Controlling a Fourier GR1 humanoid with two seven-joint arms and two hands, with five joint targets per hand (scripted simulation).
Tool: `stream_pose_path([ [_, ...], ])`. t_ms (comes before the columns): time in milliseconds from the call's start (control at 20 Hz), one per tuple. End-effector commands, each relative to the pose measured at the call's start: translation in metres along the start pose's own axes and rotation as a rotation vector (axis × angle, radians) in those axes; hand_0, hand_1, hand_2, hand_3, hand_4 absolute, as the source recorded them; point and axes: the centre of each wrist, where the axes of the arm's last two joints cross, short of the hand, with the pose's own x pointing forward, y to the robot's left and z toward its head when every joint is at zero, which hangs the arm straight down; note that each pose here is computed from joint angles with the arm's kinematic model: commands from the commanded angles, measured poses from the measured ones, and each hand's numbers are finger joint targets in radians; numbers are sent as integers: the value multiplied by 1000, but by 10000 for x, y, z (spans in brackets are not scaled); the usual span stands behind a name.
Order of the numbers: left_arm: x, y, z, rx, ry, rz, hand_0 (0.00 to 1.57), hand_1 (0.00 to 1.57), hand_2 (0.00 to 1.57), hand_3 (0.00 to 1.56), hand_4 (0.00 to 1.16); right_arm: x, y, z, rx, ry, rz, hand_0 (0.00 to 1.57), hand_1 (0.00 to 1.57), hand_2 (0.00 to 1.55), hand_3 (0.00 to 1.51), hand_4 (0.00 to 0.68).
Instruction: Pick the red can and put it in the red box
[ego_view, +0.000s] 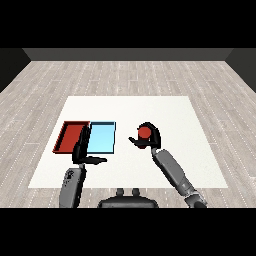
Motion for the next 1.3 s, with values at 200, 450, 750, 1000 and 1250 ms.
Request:
stream_pose_path([
  [200,116,-102,48,-51,14,46,0,0,0,0,0,398,110,26,-18,-108,-32,1558,1558,1459,1406,611],
  [450,226,-534,-168,-169,34,77,0,0,0,0,0,471,181,-112,-3,-148,-44,1561,1561,1460,1408,602],
  [750,233,-912,-342,-214,71,92,0,0,0,0,0,729,165,61,5,-202,-54,1571,1571,1469,1415,650],
  [1000,330,-858,-379,-265,95,163,0,0,0,0,0,607,302,19,10,-224,-56,1571,1571,1483,1427,649],
  [1250,-36,-1103,-200,-273,133,124,0,0,0,0,0,519,176,114,0,-265,-72,1571,1571,1480,1421,647],
])
